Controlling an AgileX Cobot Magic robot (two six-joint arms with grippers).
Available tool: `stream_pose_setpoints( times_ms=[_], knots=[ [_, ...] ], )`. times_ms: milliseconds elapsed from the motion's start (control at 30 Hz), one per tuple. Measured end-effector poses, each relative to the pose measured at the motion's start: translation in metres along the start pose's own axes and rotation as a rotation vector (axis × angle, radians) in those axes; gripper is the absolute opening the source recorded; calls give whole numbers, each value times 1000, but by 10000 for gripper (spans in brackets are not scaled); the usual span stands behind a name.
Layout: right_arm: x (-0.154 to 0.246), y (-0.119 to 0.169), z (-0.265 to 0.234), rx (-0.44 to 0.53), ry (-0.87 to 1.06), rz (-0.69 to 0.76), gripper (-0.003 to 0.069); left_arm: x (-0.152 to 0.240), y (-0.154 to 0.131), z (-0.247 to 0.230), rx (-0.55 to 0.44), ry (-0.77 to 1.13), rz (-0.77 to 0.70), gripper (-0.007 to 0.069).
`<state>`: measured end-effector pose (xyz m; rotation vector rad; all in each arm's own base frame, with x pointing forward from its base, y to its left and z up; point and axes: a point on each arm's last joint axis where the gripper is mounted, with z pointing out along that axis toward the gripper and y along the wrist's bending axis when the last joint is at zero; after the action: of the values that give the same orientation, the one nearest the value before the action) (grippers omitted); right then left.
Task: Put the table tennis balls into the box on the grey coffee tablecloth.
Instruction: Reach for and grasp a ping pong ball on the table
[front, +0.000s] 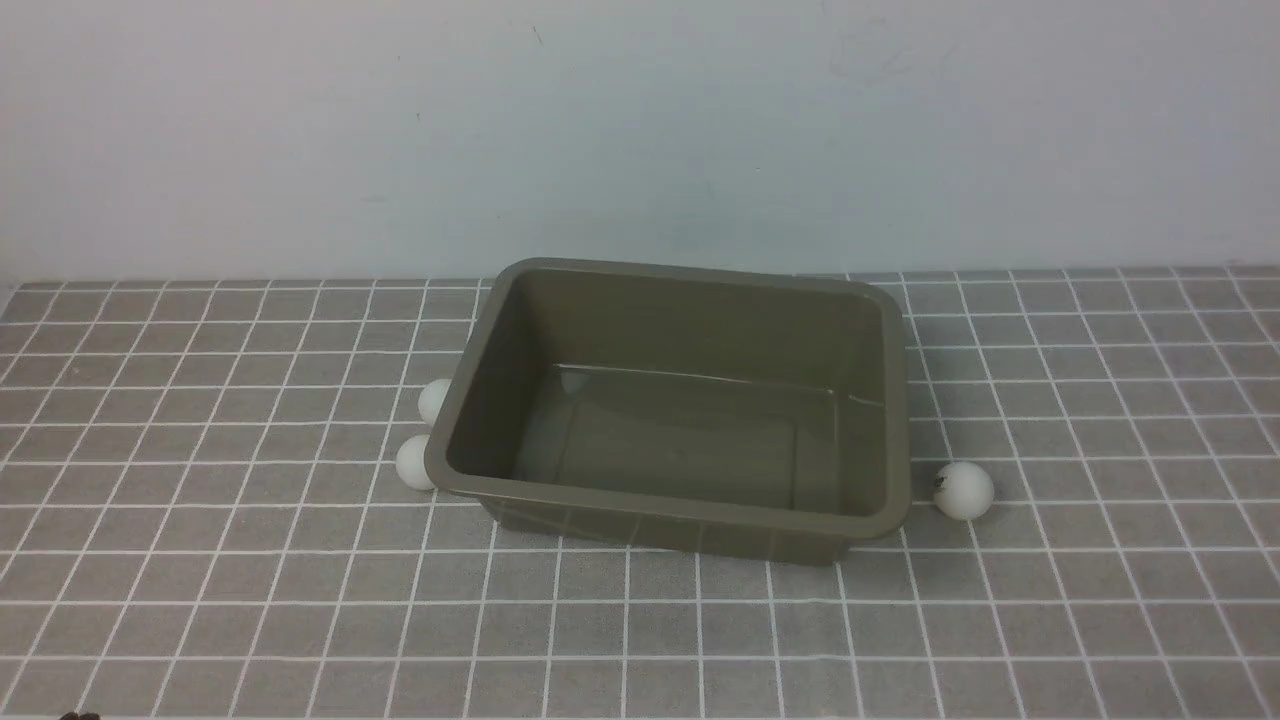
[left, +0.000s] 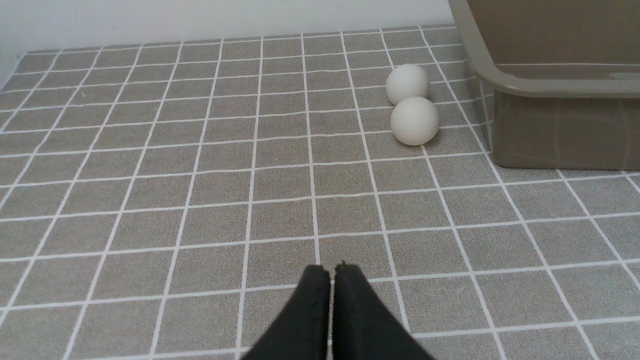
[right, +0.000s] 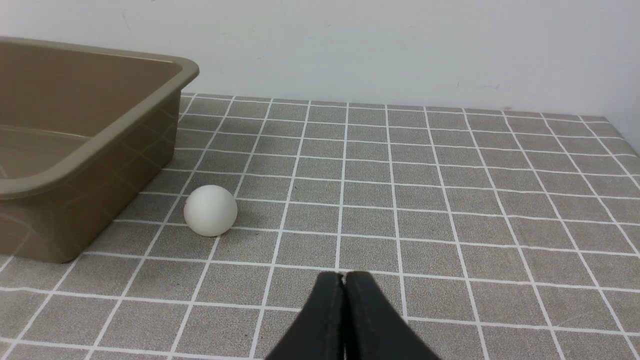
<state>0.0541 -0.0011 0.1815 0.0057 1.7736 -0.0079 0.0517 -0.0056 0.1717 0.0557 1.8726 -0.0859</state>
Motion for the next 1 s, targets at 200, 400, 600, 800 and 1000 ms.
stream_pose_setpoints(
  times_ms=[200, 400, 600, 800, 1000],
  knots=[
    [0, 0, 0, 0, 0, 0, -15, 0, 0, 0, 0, 0, 0, -5],
    [0, 0, 0, 0, 0, 0, -15, 0, 0, 0, 0, 0, 0, -5],
    [0, 0, 0, 0, 0, 0, -15, 0, 0, 0, 0, 0, 0, -5],
    [0, 0, 0, 0, 0, 0, -15, 0, 0, 0, 0, 0, 0, -5],
    [0, 0, 0, 0, 0, 0, -15, -1, 1, 0, -8, -11, 13, -5]
  ],
)
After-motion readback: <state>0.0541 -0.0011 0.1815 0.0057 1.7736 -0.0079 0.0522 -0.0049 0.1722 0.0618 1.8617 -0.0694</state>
